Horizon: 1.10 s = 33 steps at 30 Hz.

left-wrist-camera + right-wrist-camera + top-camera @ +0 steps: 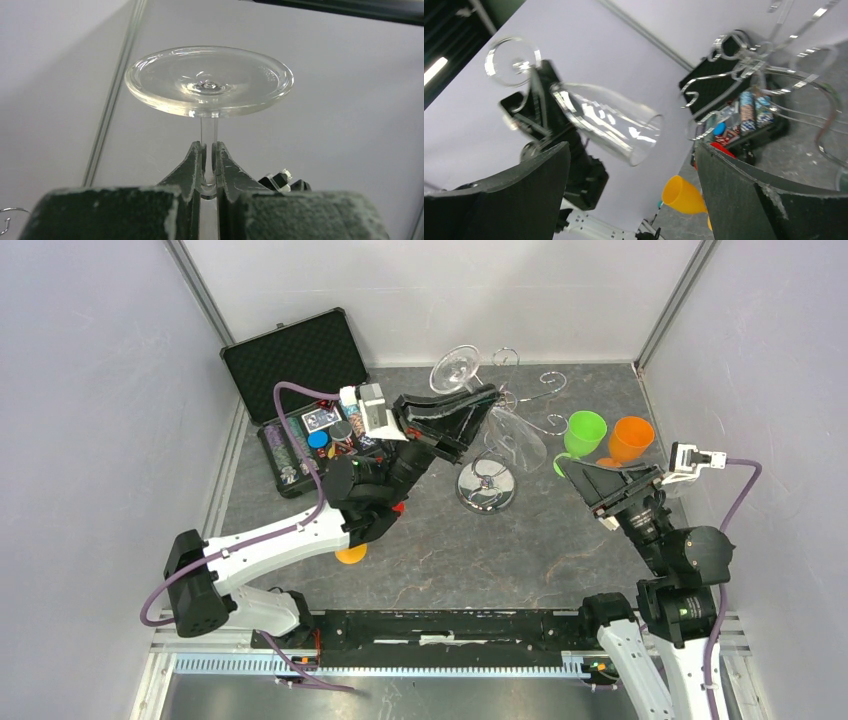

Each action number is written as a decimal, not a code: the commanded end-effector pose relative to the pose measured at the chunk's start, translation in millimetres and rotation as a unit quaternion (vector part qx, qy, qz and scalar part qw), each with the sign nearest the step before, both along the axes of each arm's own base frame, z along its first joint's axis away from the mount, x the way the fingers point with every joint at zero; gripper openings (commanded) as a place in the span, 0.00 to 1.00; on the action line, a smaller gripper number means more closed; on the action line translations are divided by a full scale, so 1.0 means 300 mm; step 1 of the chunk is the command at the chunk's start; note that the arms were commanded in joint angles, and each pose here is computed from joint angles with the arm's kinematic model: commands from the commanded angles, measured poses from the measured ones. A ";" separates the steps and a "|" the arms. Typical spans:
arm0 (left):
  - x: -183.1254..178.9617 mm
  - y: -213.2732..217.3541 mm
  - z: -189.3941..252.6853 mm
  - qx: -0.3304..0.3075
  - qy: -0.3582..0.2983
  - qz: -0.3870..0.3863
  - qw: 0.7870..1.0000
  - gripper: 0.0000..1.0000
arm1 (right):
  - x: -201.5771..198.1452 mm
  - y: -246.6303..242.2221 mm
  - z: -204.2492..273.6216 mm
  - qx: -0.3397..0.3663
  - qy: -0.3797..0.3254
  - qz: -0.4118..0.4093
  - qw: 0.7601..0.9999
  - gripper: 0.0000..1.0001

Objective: Take the wine glass off the wine glass rack

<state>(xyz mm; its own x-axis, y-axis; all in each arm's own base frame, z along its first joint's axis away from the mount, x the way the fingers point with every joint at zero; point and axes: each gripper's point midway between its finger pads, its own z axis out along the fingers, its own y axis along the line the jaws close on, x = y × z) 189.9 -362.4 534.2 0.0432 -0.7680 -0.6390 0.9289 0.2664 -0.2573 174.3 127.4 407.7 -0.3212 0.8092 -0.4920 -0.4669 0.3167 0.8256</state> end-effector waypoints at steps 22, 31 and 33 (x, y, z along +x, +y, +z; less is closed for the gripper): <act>0.041 0.172 0.093 -0.161 0.122 -0.020 0.979 0.02 | -0.093 0.095 0.224 0.033 -0.119 0.130 0.984 0.83; 0.047 0.151 0.096 -0.169 0.126 -0.032 0.977 0.02 | -0.081 0.104 0.210 0.027 -0.110 0.136 0.984 0.69; 0.053 0.151 0.094 -0.174 0.131 -0.033 0.975 0.02 | -0.085 0.106 0.219 0.034 -0.115 0.143 0.982 0.65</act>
<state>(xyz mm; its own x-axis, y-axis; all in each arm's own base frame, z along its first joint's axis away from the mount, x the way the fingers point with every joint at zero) 213.6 -337.2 530.1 -0.1298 -0.8862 -0.4447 0.8194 0.1566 -0.5513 162.4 157.5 454.6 -0.4361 0.7427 -0.5082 -0.6504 0.1302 0.7483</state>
